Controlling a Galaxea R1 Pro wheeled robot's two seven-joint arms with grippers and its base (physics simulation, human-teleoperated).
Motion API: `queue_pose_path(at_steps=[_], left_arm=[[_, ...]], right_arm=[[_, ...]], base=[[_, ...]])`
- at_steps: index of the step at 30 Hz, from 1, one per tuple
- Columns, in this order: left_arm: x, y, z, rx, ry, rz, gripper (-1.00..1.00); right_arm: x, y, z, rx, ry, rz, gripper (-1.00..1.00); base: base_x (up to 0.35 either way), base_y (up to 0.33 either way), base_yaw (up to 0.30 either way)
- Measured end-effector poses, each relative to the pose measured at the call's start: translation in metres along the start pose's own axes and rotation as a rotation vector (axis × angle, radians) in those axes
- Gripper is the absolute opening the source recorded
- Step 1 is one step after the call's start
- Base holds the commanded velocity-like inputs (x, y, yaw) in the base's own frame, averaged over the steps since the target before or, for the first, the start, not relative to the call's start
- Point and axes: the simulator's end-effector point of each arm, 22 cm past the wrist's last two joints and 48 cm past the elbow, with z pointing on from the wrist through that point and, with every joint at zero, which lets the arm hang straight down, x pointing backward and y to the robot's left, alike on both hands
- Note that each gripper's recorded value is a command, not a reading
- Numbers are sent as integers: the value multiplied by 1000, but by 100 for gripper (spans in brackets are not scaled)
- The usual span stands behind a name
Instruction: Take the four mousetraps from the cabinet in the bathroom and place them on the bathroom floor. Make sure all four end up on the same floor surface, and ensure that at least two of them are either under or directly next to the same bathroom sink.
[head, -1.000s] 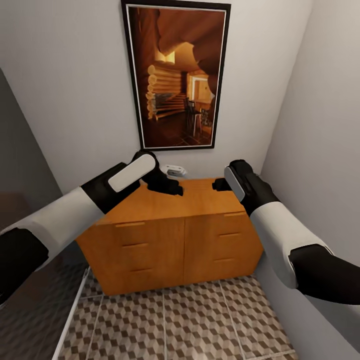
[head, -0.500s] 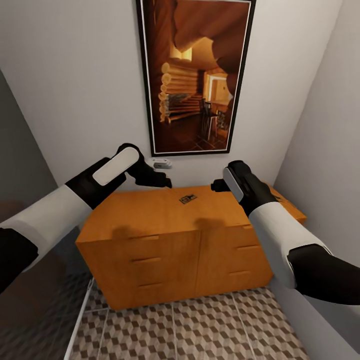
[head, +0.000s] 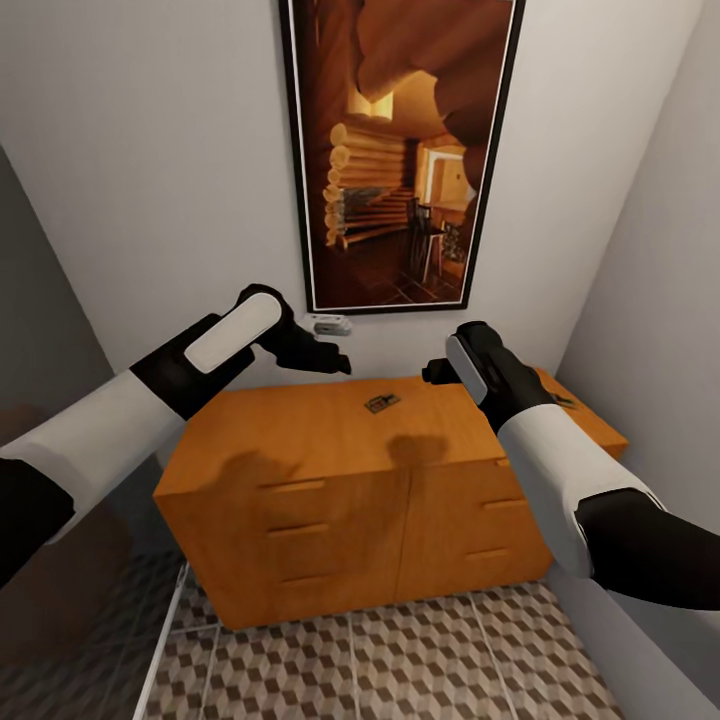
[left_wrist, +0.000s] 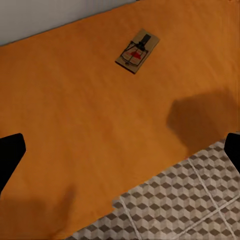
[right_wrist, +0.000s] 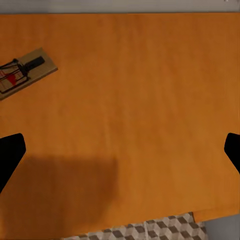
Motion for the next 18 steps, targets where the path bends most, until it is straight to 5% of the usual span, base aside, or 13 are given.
queue_pose_path(at_steps=[18], left_arm=[[1,-7,-1,7,-1,17,100]], right_arm=[[0,-3,0,6,1,0,100]], base=[[299,1,0]])
